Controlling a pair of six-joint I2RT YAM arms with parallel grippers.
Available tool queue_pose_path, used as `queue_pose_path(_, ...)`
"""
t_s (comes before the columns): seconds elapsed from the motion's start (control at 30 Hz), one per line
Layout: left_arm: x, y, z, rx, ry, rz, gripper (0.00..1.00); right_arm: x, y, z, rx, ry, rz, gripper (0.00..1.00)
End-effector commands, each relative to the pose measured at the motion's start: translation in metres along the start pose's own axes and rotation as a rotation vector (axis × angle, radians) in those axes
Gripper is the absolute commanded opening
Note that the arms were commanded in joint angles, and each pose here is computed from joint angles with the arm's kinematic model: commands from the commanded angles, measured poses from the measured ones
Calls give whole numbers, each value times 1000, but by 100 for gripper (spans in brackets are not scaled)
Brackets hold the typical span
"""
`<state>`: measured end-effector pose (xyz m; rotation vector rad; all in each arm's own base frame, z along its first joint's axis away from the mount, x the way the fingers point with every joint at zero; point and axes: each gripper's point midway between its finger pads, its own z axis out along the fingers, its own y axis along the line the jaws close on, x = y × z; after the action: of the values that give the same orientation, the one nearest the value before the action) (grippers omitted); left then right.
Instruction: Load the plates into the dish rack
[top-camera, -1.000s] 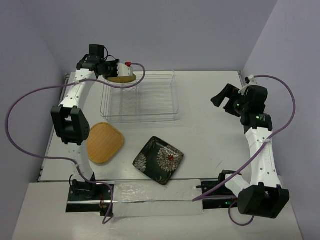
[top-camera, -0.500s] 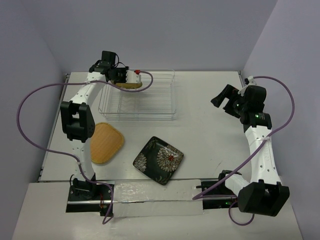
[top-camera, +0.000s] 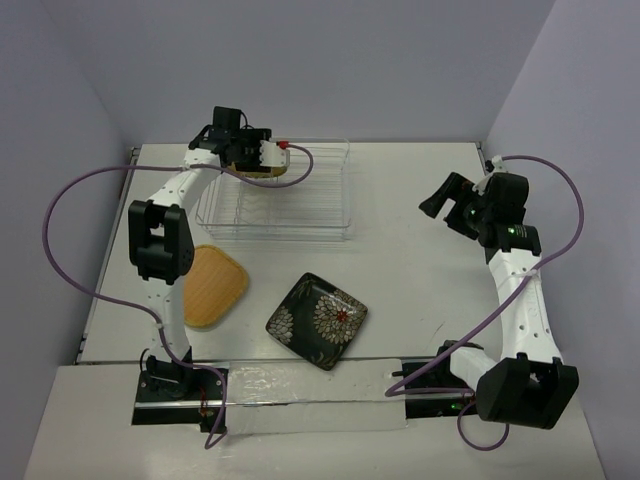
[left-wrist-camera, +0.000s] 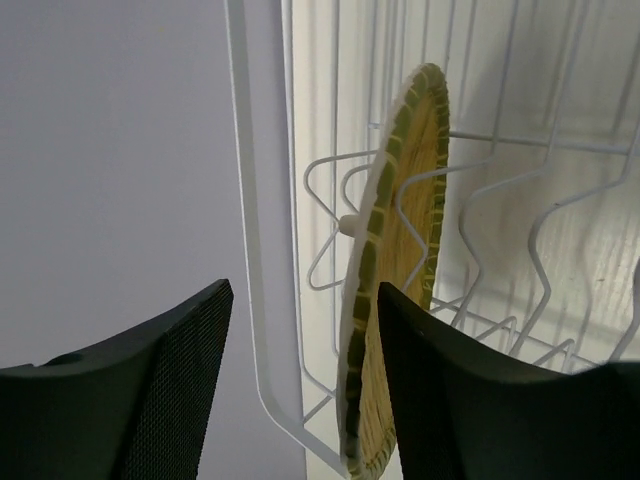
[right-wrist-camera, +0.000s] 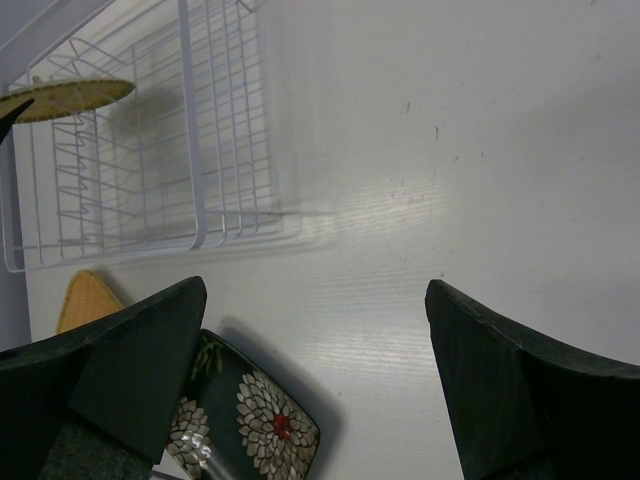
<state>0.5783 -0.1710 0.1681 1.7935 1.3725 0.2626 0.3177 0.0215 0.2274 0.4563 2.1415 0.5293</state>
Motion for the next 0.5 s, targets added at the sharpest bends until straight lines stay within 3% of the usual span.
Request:
queue_pose_path(0.0, -13, 41, -11, -161, -25, -23, 74, -1, 4, -9, -14, -29, -12, 97)
queue_pose_path(0.17, -10, 74, -21, -286, -22, -63, 78, -1, 4, -11, -16, -32, -12, 97)
queue_pose_path(0.47, 2, 99, -21, -368, -46, -83, 81, -4, 4, -8, -10, -30, -4, 97)
